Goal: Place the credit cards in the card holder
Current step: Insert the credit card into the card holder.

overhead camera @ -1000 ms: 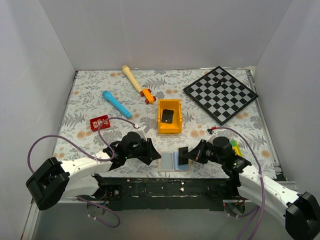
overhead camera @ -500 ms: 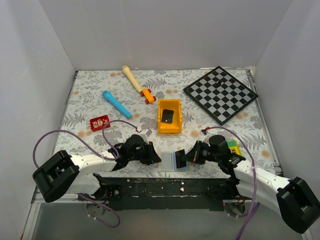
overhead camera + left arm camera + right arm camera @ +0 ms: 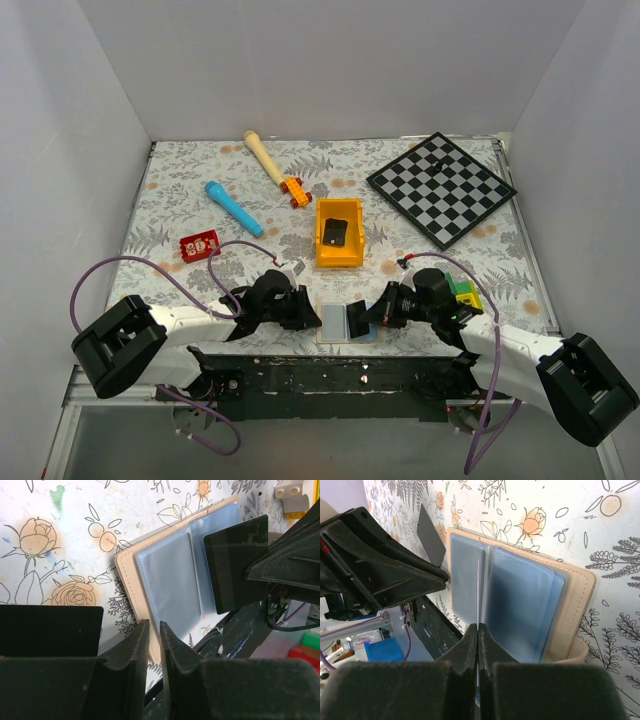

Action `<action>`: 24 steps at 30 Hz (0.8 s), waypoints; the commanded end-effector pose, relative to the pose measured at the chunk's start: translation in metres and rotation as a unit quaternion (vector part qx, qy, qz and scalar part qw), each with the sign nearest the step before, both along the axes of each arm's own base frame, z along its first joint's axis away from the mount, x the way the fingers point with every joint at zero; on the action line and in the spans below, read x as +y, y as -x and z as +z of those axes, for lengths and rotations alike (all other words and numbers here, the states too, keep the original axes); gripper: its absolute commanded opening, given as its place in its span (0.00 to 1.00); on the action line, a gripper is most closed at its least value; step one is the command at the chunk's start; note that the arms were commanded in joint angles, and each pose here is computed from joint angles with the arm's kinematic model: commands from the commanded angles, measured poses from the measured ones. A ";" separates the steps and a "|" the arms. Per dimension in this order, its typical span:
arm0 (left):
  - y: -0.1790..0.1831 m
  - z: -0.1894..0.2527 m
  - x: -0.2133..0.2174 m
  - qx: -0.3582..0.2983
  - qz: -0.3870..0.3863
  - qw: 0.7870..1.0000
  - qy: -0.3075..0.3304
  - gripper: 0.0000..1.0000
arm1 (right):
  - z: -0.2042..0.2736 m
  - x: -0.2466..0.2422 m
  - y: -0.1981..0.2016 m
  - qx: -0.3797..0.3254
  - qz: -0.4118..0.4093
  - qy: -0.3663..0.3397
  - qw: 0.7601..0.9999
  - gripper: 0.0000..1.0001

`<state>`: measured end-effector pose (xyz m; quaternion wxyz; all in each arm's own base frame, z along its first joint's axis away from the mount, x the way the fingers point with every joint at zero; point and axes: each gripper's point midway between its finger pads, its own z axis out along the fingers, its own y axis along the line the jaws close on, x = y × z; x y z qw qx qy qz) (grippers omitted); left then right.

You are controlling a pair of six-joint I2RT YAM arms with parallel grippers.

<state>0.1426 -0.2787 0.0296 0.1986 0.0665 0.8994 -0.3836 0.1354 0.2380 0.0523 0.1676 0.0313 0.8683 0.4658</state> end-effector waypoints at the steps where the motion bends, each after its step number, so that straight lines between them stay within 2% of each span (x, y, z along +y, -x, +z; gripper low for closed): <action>1: -0.005 0.004 0.001 -0.019 0.003 1.000 -0.007 0.16 | 0.017 0.011 -0.008 -0.027 0.012 -0.031 0.999 0.01; 7: -0.008 0.003 0.005 -0.021 0.012 1.000 -0.016 0.22 | 0.015 0.010 -0.007 -0.026 0.011 -0.031 0.999 0.01; 24: -0.005 -0.009 0.003 -0.009 0.000 1.000 -0.030 0.21 | -0.007 0.004 -0.003 0.018 -0.015 -0.015 1.000 0.01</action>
